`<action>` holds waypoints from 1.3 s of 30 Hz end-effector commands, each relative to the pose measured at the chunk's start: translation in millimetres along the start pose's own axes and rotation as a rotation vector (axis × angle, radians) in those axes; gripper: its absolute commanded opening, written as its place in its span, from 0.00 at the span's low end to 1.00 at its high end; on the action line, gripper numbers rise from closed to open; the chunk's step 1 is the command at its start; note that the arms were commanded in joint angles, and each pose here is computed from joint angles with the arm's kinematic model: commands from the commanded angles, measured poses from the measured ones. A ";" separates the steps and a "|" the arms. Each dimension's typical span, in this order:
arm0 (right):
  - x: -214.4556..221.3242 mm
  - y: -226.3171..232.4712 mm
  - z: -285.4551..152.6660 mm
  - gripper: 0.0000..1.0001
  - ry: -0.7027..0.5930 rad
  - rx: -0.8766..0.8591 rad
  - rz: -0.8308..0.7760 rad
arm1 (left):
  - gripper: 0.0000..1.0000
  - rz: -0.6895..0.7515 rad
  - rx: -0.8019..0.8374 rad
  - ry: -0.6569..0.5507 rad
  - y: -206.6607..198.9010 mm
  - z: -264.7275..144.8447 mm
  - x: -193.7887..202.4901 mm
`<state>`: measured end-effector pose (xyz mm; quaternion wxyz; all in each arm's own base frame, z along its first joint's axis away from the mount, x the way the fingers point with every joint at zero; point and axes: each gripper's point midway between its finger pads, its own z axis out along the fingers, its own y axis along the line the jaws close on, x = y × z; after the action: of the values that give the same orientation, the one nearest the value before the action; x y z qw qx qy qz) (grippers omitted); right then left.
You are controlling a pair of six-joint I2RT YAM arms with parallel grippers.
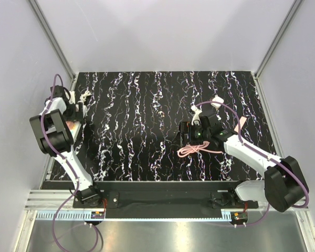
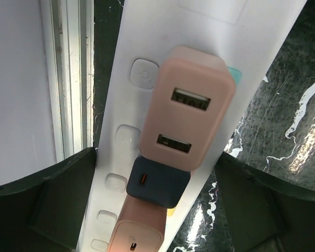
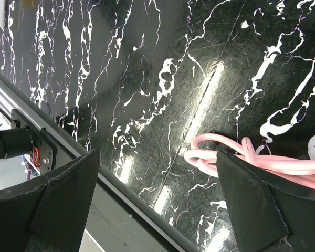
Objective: Pull the plug off the socket
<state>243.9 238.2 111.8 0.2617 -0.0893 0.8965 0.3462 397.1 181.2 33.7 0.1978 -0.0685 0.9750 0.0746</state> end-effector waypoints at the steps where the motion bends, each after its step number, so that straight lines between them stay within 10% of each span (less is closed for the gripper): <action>1: -15.6 6.8 -0.5 1.00 -0.056 -0.011 -0.045 | 0.88 -0.018 0.012 -0.010 -3.0 2.2 -2.3; 16: -22.7 0.8 1.3 1.00 -0.077 0.030 -0.045 | 0.42 0.004 0.087 0.016 -76.8 0.5 4.5; 39: -42.8 -7.1 -18.3 1.00 -0.061 0.204 0.047 | 0.49 0.154 0.417 -0.036 -336.4 -81.6 81.8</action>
<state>272.7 219.6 119.4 0.2768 -0.0431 0.9241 0.2598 360.7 -133.8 36.2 0.2277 0.0775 0.9699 -0.0391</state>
